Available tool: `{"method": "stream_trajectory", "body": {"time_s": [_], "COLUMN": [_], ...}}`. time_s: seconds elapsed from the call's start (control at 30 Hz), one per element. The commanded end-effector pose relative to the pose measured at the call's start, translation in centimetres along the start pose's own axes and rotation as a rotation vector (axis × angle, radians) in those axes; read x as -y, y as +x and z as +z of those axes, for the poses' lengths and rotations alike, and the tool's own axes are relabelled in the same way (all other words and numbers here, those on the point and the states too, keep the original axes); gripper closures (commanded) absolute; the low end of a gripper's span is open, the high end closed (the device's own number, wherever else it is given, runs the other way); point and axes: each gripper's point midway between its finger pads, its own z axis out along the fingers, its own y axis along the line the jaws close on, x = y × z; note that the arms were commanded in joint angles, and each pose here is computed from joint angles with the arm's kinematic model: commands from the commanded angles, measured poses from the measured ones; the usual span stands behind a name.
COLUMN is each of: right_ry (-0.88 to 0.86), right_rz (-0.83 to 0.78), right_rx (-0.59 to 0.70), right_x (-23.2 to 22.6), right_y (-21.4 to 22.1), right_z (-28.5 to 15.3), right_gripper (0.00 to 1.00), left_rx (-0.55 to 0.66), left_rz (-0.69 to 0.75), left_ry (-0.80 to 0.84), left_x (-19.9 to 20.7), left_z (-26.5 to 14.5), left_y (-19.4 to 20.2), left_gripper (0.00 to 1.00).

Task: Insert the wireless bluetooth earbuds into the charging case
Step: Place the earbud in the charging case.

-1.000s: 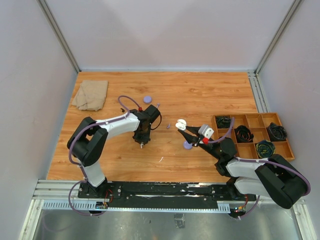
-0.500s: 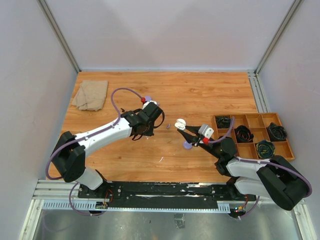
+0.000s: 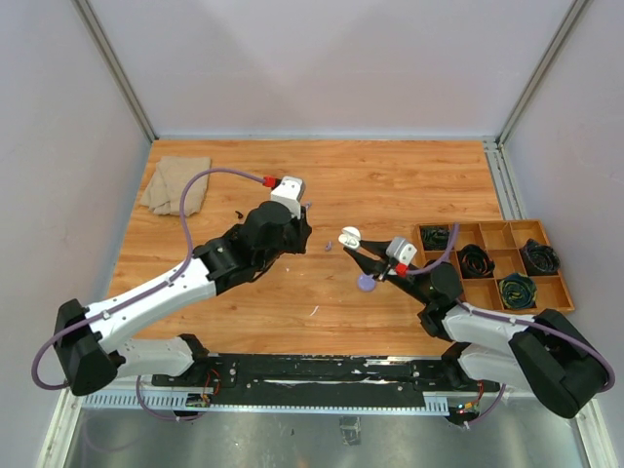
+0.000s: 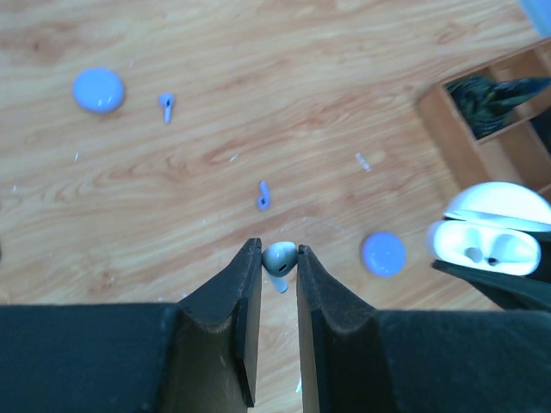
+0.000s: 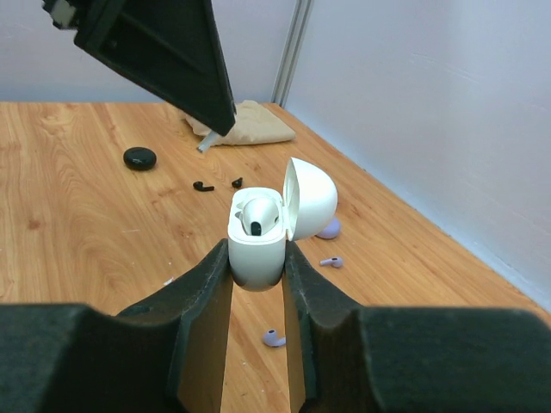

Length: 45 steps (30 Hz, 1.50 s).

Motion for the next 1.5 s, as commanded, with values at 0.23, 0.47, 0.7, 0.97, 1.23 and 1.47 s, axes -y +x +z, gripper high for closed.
{"method": "stream_trajectory", "body": {"time_s": [0.23, 0.47, 0.7, 0.97, 1.23, 1.47], "right_ry": [-0.048, -0.074, -0.105, -0.134, -0.136, -0.138], "right_rz": [0.040, 0.071, 0.106, 0.126, 0.132, 0.137], "right_rx": [0.083, 0.131, 0.179, 0.211, 0.230, 0.246], "right_x": [-0.5, -0.7, -1.1, -1.5, -1.5, -1.5], "right_y": [-3.2, -4.8, -6.4, -7.4, -8.0, -8.5], "right_z": [1.3, 1.9, 2.2, 2.3, 2.2, 2.2], "right_gripper": [0.99, 0.99, 0.99, 0.99, 0.99, 0.99], "left_rx": [0.353, 0.481, 0.544, 0.587, 0.567, 0.554], "left_rz": [0.080, 0.164, 0.227, 0.269, 0.288, 0.286], "left_ry": [0.326, 0.539, 0.667, 0.729, 0.743, 0.729], "left_x": [4.8, 7.5, 9.3, 10.5, 10.9, 10.7], "left_z": [-4.3, -7.0, -8.2, -8.3, -7.4, -6.7], "left_y": [-7.0, -7.5, -7.1, -7.1, -6.3, -5.8], "left_gripper": [0.85, 0.85, 0.86, 0.87, 0.88, 0.89]}}
